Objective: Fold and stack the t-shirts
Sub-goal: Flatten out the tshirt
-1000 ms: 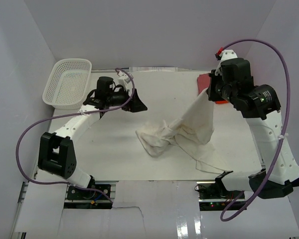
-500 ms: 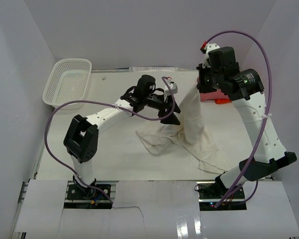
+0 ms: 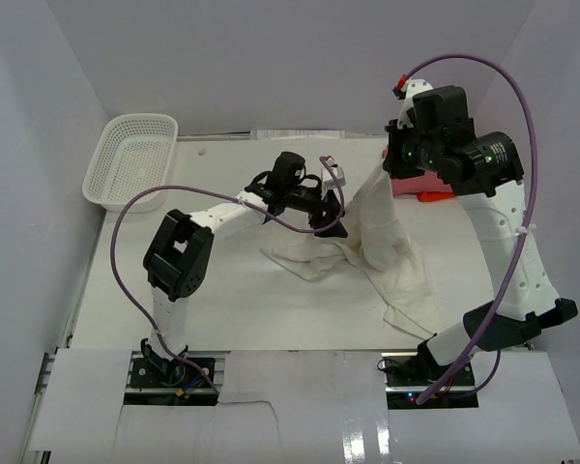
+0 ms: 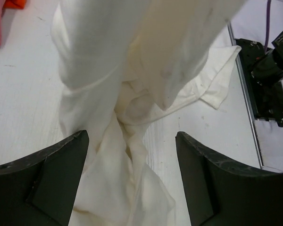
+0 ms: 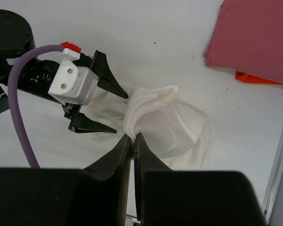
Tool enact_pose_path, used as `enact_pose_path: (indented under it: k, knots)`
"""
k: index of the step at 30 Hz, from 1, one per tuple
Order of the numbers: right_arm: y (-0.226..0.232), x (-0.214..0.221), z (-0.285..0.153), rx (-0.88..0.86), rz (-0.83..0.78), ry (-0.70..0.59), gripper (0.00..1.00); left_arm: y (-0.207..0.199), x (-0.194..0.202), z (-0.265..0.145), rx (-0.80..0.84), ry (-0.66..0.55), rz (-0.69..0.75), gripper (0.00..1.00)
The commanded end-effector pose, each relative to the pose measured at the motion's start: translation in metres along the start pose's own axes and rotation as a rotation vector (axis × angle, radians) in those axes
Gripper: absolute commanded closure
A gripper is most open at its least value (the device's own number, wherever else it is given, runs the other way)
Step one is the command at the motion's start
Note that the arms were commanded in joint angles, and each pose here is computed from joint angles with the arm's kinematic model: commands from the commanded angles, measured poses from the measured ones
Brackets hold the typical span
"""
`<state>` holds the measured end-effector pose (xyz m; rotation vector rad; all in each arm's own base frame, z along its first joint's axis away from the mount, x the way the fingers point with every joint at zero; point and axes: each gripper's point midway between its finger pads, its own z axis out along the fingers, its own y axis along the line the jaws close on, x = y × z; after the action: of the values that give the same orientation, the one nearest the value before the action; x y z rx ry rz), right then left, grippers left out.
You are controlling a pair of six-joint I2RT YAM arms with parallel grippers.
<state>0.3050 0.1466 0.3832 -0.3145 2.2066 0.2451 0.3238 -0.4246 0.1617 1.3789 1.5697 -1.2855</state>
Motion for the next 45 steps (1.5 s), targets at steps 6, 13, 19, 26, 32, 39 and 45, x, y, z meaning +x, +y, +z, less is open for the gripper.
enact_pose_path:
  k: [6,13,19,26,32,39,45]
  knots:
    - [0.002,-0.013,-0.003,-0.025,0.001,-0.041,0.92,0.011,-0.041,-0.027,-0.153,-0.095,0.146,0.13]
    - [0.005,-0.01,-0.006,-0.04,0.003,-0.036,0.92,0.035,-0.042,-0.013,-0.183,-0.117,0.156,0.13]
    - [0.006,-0.007,-0.008,-0.049,0.008,-0.027,0.92,0.056,-0.036,0.007,-0.145,-0.113,0.151,0.16]
    - [0.004,-0.011,-0.007,-0.034,0.013,-0.037,0.92,0.062,-0.038,0.014,-0.101,-0.083,0.115,0.8]
    - [0.016,-0.016,0.024,-0.08,0.025,-0.018,0.92,0.091,-0.041,-0.027,-0.378,-0.007,-0.022,1.0]
    - [0.069,-0.039,0.054,-0.338,0.026,-0.018,0.92,0.097,-0.12,-0.132,-0.874,-0.02,0.023,1.0]
    - [0.052,-0.045,0.015,-0.285,0.06,-0.133,0.92,0.035,-0.2,-0.2,-1.13,-0.107,0.145,1.0]
